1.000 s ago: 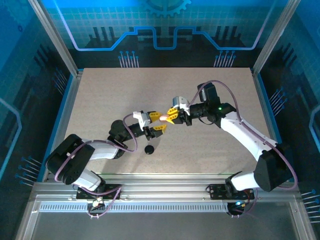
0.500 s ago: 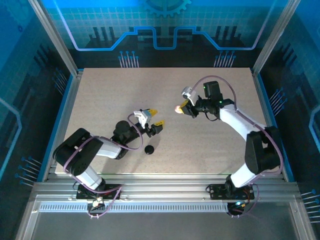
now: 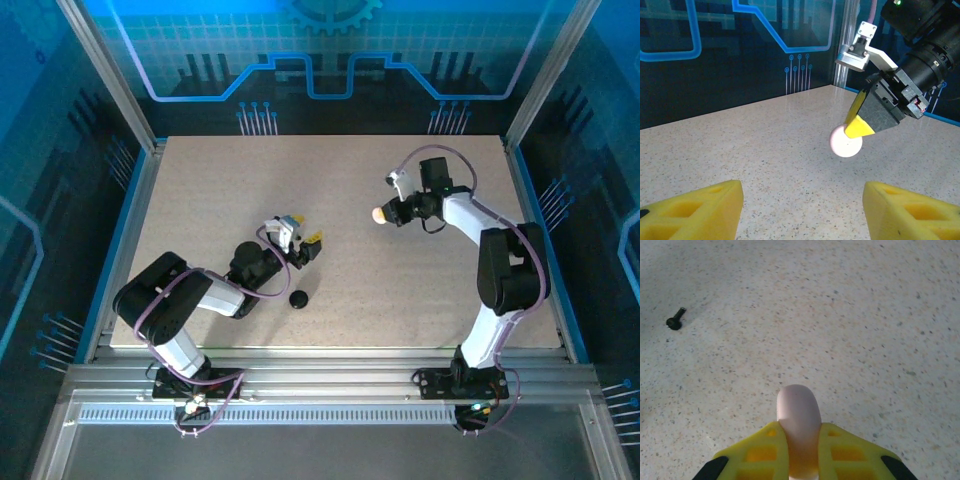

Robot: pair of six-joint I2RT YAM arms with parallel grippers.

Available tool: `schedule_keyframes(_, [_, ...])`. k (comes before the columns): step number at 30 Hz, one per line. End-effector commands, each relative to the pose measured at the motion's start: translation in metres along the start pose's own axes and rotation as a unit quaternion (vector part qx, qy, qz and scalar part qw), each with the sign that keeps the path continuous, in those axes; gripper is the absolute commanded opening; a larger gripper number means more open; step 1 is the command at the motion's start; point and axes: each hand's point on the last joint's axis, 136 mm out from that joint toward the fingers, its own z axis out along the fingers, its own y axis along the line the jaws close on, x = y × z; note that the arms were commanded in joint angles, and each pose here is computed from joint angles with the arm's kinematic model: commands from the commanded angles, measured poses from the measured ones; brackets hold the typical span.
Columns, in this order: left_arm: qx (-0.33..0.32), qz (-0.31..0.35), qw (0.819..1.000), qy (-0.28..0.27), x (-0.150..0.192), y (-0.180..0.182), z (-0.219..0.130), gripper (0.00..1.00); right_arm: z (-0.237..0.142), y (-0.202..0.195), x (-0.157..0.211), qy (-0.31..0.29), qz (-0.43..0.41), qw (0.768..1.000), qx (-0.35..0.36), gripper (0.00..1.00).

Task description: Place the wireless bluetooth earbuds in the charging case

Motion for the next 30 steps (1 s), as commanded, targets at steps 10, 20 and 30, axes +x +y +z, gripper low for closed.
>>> schedule_keyframes(10, [-0.022, 0.016, 1.0, -0.006, -0.001, 0.009, -0.003, 0.65, 0.001, -0.024, 0.033, 0.039, 0.127, 0.991, -0.027, 0.1])
schedule_keyframes(20, [-0.026, 0.016, 0.999, -0.009, -0.004, 0.012, -0.005, 0.65, 0.0, -0.037, 0.05, 0.051, 0.172, 0.983, -0.029, 0.14])
schedule_keyframes(30, [-0.025, 0.018, 0.999, -0.014, -0.008, 0.012, -0.007, 0.63, -0.001, -0.046, 0.06, 0.051, 0.195, 0.979, -0.034, 0.2])
